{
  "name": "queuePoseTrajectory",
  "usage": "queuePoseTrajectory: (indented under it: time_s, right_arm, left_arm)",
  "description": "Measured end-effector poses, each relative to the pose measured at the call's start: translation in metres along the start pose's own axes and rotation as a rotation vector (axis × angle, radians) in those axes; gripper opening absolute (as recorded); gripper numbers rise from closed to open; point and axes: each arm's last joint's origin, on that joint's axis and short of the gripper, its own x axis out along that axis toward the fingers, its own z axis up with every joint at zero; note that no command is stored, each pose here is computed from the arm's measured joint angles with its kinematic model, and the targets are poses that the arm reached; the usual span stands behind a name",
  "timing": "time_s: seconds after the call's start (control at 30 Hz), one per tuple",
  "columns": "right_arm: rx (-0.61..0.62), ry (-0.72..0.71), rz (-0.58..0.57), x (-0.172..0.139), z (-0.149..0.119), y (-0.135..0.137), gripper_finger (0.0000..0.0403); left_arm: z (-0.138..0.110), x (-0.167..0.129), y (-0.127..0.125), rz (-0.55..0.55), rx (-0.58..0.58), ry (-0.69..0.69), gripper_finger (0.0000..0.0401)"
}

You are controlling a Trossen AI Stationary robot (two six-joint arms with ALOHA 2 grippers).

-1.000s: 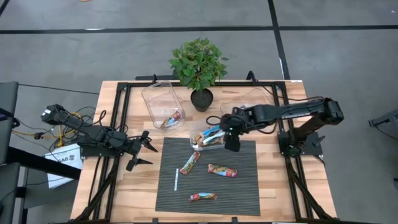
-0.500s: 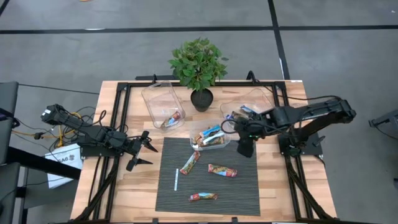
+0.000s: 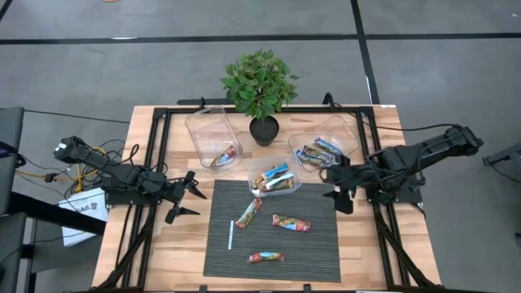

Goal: Pick and place Granola Bars by type
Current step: Put the red granola bar into the left transparent bin

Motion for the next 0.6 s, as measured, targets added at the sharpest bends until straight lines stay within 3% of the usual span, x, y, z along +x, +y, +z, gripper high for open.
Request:
queuePoseTrajectory:
  time_s: [0.43, 0.6]
  right_arm:
    - [0.122, -0.353, 0.228, 0.006, -0.076, -0.02, 0.022]
    - [-0.059, -0.512, 0.382, 0.011, -0.094, -0.019, 0.022]
  left_arm:
    - [0.0, 0.0, 0.0, 0.0, 0.0, 0.0, 0.0274]
    - [0.0, 0.0, 0.0, 0.0, 0.0, 0.0, 0.0274]
